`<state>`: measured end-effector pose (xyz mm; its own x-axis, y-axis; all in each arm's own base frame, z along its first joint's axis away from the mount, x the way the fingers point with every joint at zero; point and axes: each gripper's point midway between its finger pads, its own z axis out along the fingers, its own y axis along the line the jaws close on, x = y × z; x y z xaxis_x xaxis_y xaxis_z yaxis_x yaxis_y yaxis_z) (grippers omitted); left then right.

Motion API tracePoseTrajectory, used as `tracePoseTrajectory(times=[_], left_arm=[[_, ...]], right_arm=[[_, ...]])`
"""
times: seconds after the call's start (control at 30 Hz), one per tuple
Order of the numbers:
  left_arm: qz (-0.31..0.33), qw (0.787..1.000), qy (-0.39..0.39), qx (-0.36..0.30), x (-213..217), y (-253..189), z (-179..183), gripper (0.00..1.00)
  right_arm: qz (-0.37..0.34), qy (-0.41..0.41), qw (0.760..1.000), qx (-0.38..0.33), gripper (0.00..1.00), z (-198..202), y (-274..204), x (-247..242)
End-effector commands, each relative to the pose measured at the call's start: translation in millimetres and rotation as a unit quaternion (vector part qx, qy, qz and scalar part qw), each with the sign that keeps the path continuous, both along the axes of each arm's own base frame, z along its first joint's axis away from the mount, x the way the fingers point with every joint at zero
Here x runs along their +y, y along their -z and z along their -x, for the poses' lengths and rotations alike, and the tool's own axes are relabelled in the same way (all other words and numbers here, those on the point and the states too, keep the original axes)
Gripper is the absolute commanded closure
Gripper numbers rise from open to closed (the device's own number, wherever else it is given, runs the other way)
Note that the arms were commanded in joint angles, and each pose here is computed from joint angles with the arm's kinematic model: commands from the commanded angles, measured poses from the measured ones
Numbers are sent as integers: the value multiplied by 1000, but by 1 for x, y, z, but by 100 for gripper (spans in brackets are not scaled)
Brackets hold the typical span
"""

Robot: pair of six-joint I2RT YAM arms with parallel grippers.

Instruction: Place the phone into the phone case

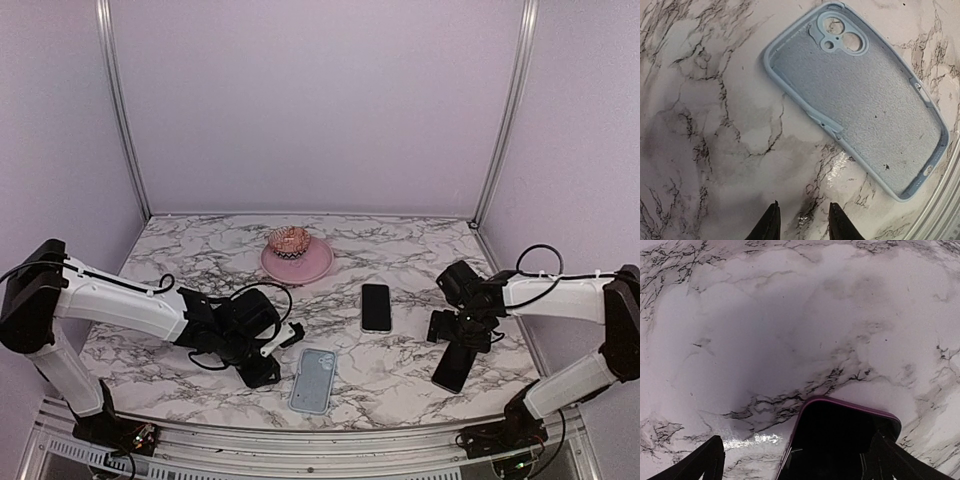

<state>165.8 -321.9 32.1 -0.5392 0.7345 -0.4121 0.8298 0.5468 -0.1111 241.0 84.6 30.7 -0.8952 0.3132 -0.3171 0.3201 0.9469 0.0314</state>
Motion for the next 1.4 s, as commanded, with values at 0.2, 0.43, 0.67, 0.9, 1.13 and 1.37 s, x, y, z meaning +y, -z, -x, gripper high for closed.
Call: tracePoseTrajectory(times=[0.2,0.43,0.67,0.9,1.13,1.37], left_arm=[[-3,989,102,106,-34,35,57,73],[16,990,105,96,-42,21,54,72],[13,992,100,79,-44,19,45,70],[29,991,105,76,-47,9,44,69],[26,992,101,72,-44,10,41,68],[27,993,98,61,-42,7,36,68]], right_arm=[[64,29,995,69,1,52,2,-4],[50,32,996,69,1,62,4,-7],[-65,3,995,74,3,59,36,23],[-1,-63,990,129,12,56,39,35],[4,-218,966,140,14,55,29,111],[35,-254,952,164,9,73,21,113]])
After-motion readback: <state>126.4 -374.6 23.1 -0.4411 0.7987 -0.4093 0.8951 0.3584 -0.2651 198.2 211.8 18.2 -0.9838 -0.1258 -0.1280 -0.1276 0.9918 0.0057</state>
